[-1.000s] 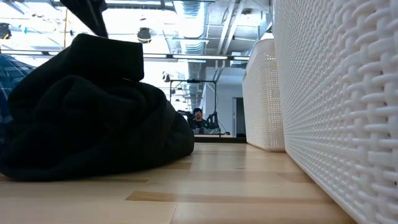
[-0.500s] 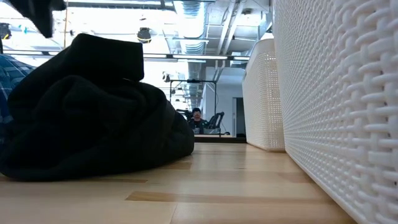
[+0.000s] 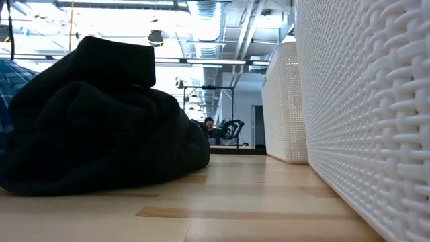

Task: Sort clothes
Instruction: Put the blue striped polo in the bottom laundry bin

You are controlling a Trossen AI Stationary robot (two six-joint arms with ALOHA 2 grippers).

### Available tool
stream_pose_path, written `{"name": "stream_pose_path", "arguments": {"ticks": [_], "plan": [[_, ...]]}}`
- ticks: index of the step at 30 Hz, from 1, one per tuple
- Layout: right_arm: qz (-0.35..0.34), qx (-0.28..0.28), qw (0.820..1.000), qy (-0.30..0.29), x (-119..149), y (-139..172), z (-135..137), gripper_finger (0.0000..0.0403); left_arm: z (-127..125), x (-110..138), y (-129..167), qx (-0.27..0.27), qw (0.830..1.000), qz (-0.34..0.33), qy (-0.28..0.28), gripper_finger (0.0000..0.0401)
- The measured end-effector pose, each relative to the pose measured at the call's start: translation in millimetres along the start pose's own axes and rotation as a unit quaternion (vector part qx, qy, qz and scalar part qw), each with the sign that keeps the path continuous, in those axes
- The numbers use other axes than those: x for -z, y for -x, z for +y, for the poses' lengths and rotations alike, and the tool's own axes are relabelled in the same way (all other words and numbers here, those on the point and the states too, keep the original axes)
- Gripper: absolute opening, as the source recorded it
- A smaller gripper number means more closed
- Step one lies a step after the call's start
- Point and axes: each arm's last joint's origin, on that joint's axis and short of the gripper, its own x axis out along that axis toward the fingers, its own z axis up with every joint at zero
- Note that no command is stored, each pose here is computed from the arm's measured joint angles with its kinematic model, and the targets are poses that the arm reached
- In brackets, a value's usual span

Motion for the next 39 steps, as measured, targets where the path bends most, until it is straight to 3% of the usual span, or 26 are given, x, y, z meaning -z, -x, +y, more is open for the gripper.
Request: {"name": "stream_pose_path", "arguments": {"ticks": [4,9,17,29,39], "plan": [[0.003,0.0,1.0,0.002,1,-2,0,0.0196,-19,8,-20,-0.031,0.997,0.021,-0.064,0.0259],[-0.001,0.0,1.0,0.004,0,-2,0,0.0196,-38,15,-53,-0.078,0.99,0.058,-0.102,0.0259],[-0.004,0.0,1.0,0.005,-1,-2,0,0.0196,-58,25,-91,-0.098,0.983,0.107,-0.113,0.0279],[-0.003,0.001,1.0,0.005,0,-2,0,0.0196,-65,28,-108,-0.13,0.983,0.082,-0.104,0.039],[-0.003,0.002,1.0,0.003,0,-2,0,0.0196,-70,34,-142,-0.173,0.971,0.1,-0.132,0.0399]]}}
